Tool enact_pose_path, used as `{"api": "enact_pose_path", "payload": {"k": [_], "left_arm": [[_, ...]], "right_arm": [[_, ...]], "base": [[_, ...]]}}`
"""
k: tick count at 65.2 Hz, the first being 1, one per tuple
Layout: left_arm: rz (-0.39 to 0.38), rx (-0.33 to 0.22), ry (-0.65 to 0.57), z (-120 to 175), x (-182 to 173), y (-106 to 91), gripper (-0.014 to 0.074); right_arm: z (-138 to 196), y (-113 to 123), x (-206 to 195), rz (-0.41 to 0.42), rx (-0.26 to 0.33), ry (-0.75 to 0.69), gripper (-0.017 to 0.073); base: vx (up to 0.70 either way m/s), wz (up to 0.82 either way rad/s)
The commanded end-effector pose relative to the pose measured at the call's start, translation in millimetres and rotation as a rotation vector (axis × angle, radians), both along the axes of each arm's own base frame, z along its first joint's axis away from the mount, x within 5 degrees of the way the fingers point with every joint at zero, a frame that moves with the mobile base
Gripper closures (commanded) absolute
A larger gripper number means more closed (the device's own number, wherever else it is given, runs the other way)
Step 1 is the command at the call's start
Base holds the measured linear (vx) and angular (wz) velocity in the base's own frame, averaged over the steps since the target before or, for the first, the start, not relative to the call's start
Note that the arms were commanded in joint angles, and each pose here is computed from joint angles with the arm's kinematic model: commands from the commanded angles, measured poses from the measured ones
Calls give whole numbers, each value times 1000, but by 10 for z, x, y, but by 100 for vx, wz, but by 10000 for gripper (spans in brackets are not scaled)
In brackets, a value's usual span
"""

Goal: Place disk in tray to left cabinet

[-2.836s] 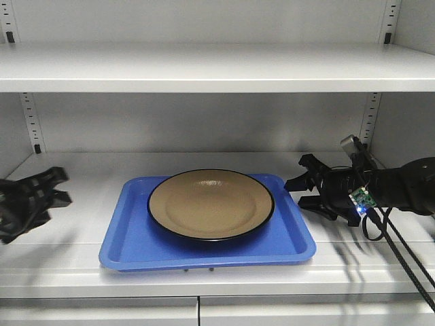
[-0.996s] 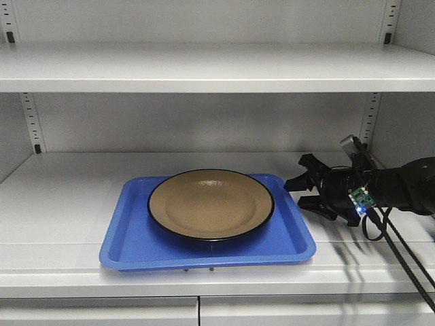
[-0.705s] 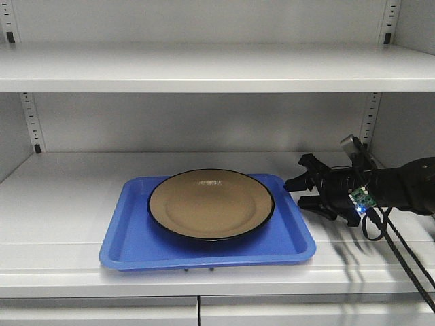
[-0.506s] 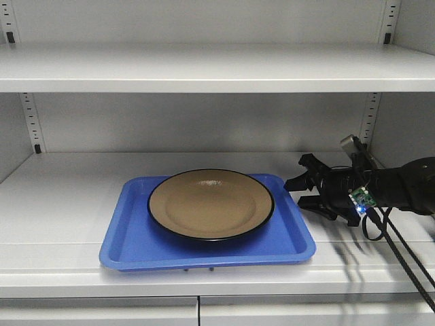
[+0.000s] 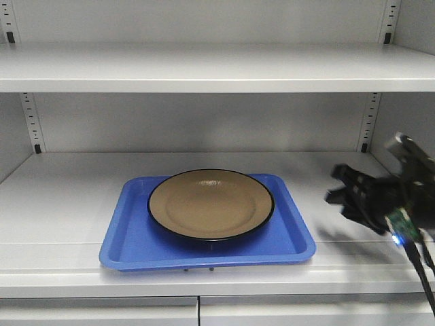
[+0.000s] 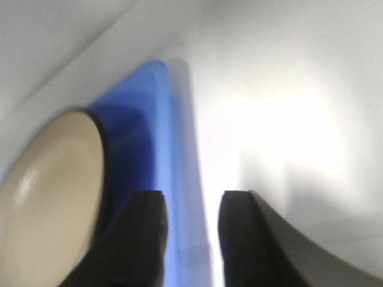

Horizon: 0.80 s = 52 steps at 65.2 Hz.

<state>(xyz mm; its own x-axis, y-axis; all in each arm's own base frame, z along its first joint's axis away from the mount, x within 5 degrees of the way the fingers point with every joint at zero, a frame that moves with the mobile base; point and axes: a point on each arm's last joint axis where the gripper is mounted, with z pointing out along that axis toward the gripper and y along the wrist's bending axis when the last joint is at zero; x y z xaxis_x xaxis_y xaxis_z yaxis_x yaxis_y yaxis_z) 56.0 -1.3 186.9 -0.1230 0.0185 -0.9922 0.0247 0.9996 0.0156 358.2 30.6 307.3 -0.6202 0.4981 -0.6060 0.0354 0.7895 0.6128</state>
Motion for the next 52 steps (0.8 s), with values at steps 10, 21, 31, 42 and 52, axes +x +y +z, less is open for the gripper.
{"api": "enact_pose_path", "payload": {"k": [10, 21, 31, 42, 52], "left_arm": [[0, -21, -50, -2, 16, -2, 601], [0, -21, -50, -2, 16, -2, 601], [0, -21, -50, -2, 16, -2, 601], [0, -20, -48, -2, 17, -2, 601], [0, -20, -39, -8, 20, -2, 601]], "right_arm": [[269, -101, -1447, -18, -227, -210, 412], [-21, -189, -2360, -114, -310, -340, 535], [-480, -228, -2863, -161, -351, -418, 570], [-932, -283, -3094, -187, -512, -535, 568], [-1220, -331, -2999, -202, -612, -499, 568]], "base": [[0, 0], [0, 0], [0, 0], [0, 0], [0, 0]]}}
